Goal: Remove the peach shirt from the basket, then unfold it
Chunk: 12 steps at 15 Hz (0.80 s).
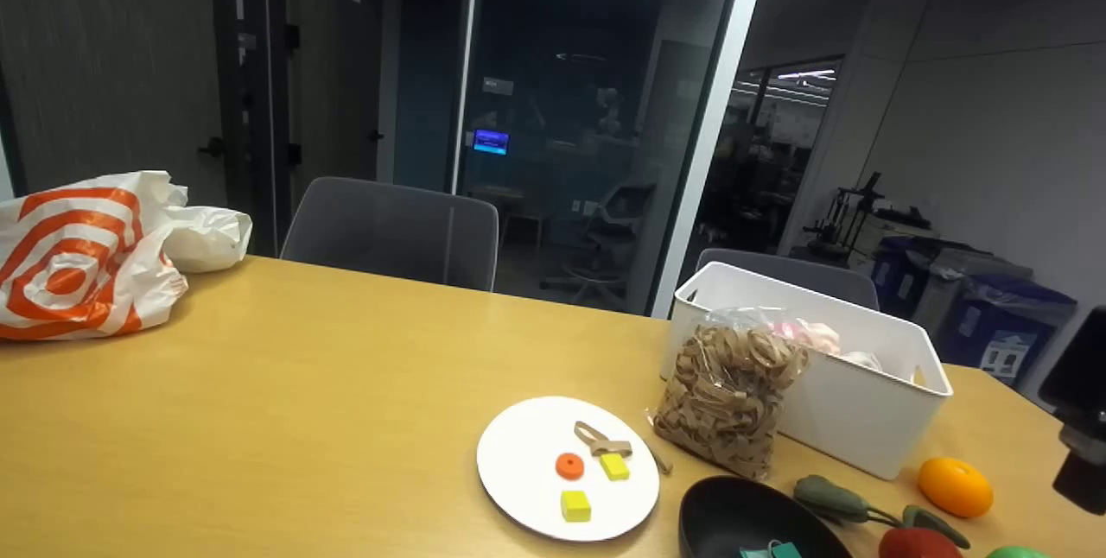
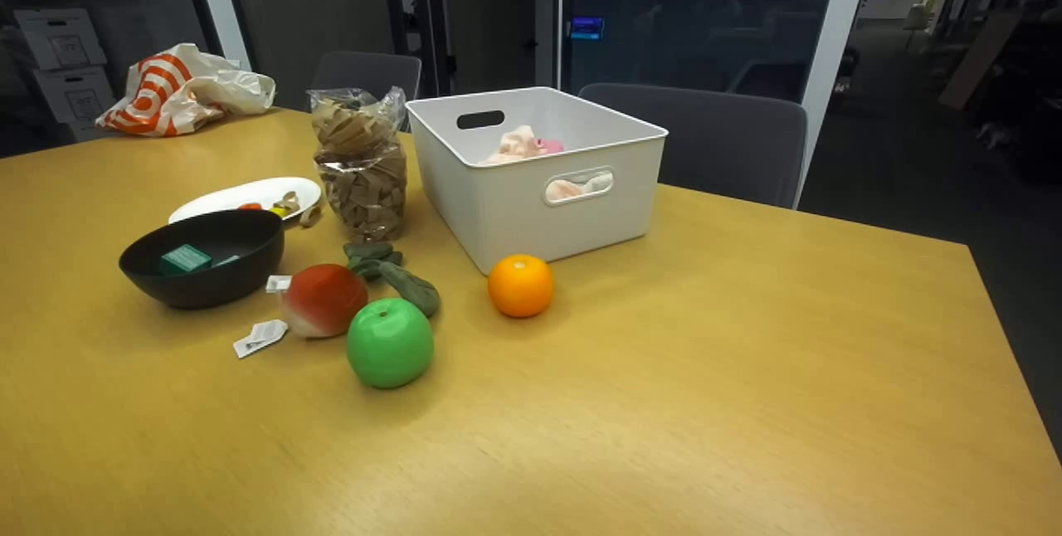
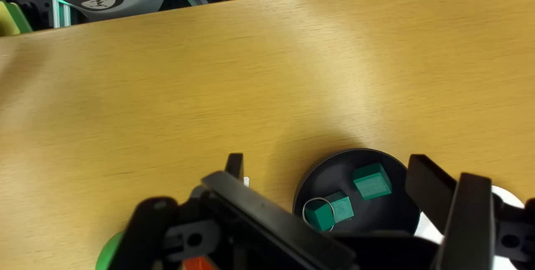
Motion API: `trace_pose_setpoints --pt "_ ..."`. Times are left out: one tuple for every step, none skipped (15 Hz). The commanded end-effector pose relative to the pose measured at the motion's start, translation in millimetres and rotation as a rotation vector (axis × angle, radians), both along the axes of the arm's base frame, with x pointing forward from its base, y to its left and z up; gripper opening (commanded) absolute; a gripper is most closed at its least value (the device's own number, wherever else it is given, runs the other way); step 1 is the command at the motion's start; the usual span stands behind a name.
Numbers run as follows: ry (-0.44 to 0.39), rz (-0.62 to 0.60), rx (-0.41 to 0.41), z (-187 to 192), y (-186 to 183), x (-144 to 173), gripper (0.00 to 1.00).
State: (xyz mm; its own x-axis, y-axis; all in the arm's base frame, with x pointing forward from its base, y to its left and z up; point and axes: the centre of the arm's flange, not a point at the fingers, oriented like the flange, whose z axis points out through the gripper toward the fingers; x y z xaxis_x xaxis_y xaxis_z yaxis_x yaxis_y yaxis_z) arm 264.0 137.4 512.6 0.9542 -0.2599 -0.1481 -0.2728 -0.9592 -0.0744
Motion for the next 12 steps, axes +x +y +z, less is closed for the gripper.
trace_pose_setpoints --pt "-0.051 -0.023 0.001 -2.8 3.2 18.4 1.0" --pt "-0.074 -0.032 0.002 -3.9 2.6 26.4 1.0" --pt "-0.097 -0.035 -0.003 -4.4 1.7 33.4 1.0" --pt "-0.115 -0.042 0.0 -4.6 -0.2 42.8 1.0" --pt "-0.134 -0.05 -0.002 -5.3 -2.2 50.9 1.0" --pt "-0.149 -0.057 0.003 -4.5 -5.4 60.5 1.0" --pt "-0.162 -0.061 0.003 -5.3 -8.9 68.8 1.0" --pt "-0.179 -0.073 -0.005 -5.8 -13.1 78.6 1.0" --pt "-0.199 -0.082 -0.019 -4.9 -18.7 89.4 1.0" --pt "-0.218 -0.087 -0.033 -3.9 -23.6 98.1 1.0" --pt "-0.242 -0.095 -0.047 0.1 -28.5 106.9 1.0" --pt "-0.264 -0.094 -0.064 5.5 -33.1 115.2 1.0"
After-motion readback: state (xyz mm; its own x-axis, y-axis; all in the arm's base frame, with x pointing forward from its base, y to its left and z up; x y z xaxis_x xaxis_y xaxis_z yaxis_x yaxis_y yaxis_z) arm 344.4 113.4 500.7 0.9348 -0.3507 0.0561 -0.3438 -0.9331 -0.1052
